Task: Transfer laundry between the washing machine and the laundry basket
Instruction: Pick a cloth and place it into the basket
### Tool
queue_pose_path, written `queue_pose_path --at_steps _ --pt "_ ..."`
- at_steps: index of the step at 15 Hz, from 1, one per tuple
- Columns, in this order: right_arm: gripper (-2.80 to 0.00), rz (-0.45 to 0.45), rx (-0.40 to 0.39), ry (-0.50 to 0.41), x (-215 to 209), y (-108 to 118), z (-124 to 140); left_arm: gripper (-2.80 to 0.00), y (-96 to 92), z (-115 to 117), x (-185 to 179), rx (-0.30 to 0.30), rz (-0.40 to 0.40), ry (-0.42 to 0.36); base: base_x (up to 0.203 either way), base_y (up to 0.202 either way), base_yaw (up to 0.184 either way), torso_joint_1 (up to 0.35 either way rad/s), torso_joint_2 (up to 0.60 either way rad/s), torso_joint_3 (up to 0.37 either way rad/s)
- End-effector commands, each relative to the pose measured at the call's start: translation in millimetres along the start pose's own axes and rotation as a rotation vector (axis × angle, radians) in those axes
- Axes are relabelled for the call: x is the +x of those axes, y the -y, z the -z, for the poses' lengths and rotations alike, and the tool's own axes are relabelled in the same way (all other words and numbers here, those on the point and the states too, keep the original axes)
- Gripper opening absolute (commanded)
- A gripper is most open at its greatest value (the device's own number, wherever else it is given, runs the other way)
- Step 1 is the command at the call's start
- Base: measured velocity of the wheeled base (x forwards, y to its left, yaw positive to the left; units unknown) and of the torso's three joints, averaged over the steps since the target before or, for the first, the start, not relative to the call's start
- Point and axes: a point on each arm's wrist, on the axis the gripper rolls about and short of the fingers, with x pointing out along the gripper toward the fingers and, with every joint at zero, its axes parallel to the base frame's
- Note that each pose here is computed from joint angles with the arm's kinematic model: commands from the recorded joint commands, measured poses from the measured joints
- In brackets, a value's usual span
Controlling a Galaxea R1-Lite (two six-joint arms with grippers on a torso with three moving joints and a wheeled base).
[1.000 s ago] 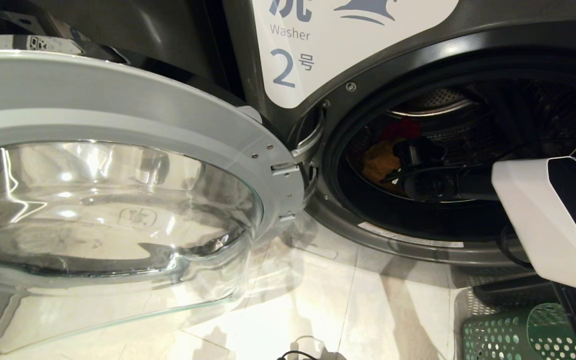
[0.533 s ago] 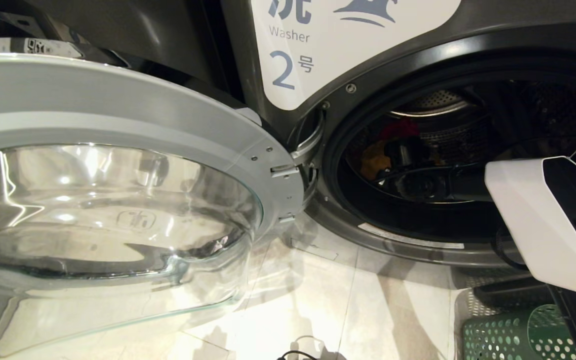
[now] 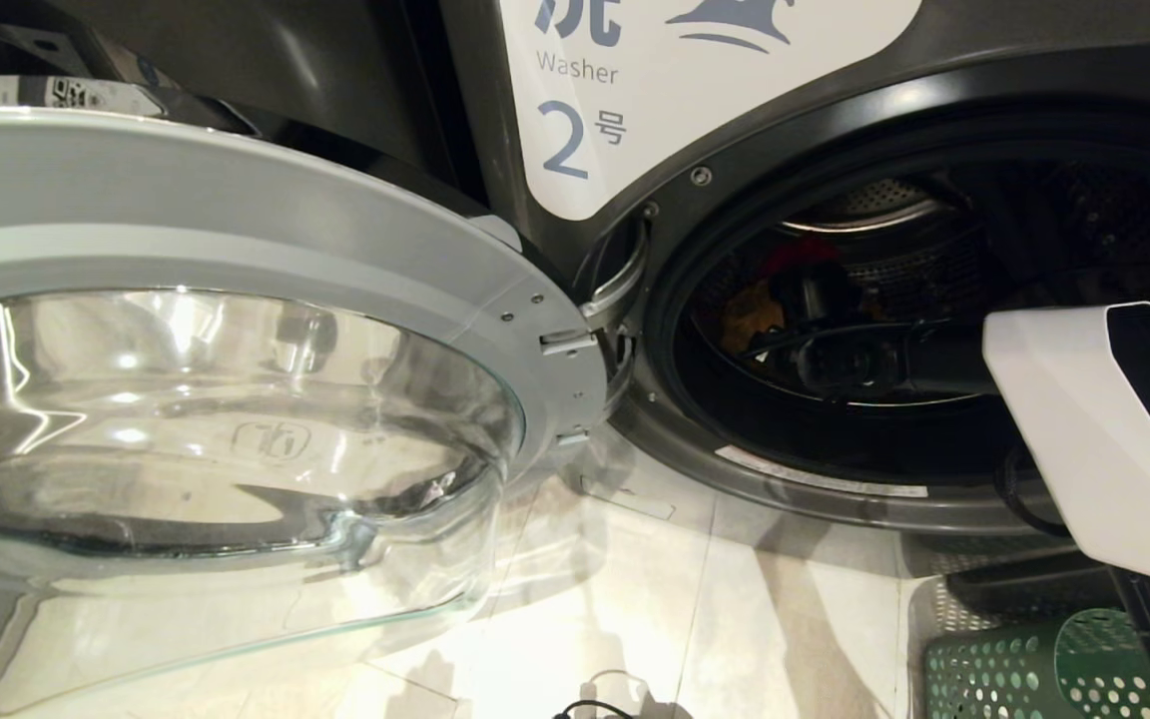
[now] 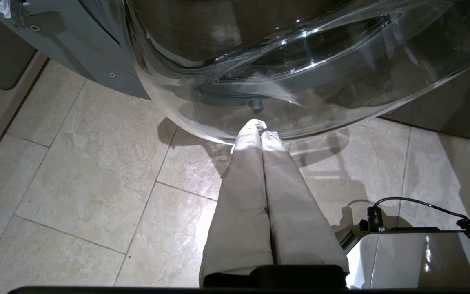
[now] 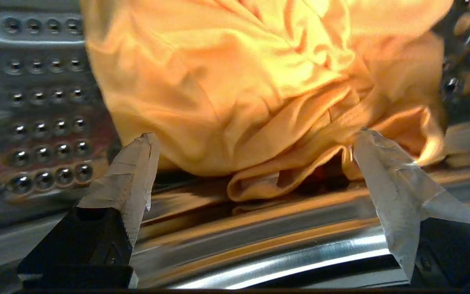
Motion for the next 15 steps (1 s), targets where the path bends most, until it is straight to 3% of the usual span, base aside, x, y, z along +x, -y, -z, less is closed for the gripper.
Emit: queue_pose_path --at_steps 1,15 --pt "0.0 -0.005 -0.026 0.022 -5.2 -0.7 -7.8 -2.8 0.0 -0.1 0.1 0.0 0.0 -0.001 0.0 0.0 0.0 0.0 0.0 0.0" --pt "0.0 0.011 -0.073 0.04 -10.1 -5.8 -6.0 -2.8 0.0 -0.1 0.1 0.0 0.0 -0.001 0.0 0.0 0.0 0.0 0.0 0.0"
